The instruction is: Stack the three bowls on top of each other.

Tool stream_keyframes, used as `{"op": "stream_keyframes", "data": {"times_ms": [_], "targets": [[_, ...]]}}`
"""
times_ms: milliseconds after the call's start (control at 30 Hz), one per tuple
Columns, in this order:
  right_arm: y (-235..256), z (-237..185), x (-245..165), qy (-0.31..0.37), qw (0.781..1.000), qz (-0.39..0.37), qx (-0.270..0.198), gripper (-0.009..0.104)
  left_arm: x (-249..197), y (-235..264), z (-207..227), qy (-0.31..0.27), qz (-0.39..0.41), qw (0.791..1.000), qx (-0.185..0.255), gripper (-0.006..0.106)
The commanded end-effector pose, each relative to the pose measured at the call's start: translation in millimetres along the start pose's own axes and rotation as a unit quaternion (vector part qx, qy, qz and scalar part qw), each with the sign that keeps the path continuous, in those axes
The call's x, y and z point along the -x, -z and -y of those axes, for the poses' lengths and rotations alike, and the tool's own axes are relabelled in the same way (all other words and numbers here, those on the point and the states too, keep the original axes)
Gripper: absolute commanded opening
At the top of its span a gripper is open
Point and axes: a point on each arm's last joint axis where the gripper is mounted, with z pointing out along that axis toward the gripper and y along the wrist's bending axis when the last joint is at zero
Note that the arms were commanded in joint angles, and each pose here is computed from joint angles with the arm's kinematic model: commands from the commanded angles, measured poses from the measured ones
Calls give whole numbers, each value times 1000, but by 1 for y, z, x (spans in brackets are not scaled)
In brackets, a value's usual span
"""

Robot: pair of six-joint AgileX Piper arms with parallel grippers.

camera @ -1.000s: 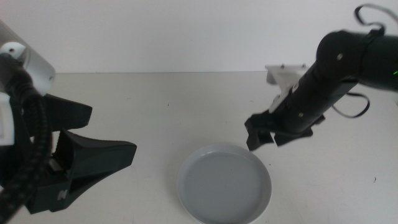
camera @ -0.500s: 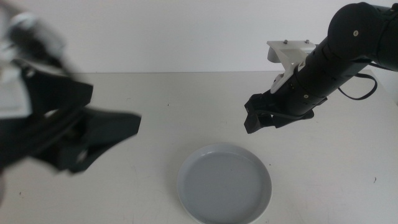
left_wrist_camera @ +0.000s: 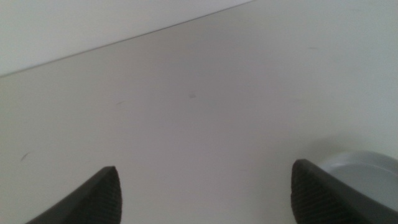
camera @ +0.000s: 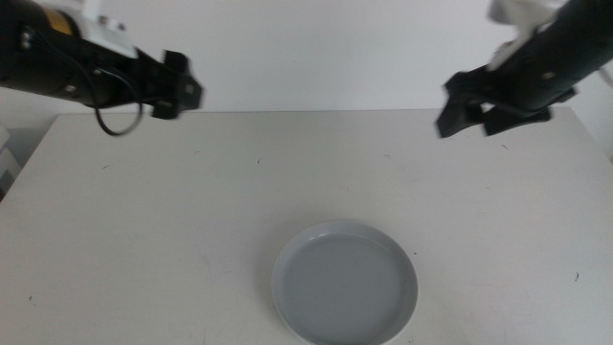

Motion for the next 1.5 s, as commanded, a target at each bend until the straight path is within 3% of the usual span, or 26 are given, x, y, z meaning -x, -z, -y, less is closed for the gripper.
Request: {"op": "stream_keyframes", "data": {"times_ms": [0, 167, 300, 500, 767, 1067, 1333, 1467], "targets": [[41, 7, 5, 9, 998, 62, -7, 53, 15, 11, -19, 23, 52, 998, 17, 105], [79, 31, 0, -12, 993, 108, -44, 53, 10, 24, -44, 57, 41, 997, 32, 105], [106, 39, -13, -10, 985, 151, -84, 53, -3, 43, -44, 38, 59, 996, 46, 105], [126, 34, -58, 10, 969, 216, -121, 53, -45, 61, -36, 47, 99, 992, 61, 105], [126, 30, -133, 79, 931, 317, -160, 52, -98, 79, -29, 63, 217, 970, 93, 105], [109, 32, -201, 95, 890, 405, -185, 52, -149, 82, -28, 59, 296, 944, 130, 105], [123, 27, -212, 104, 854, 471, -196, 52, -148, 87, -28, 58, 322, 935, 137, 105], [124, 27, -212, 104, 851, 475, -196, 52, -148, 86, -28, 58, 319, 936, 136, 105]]}}
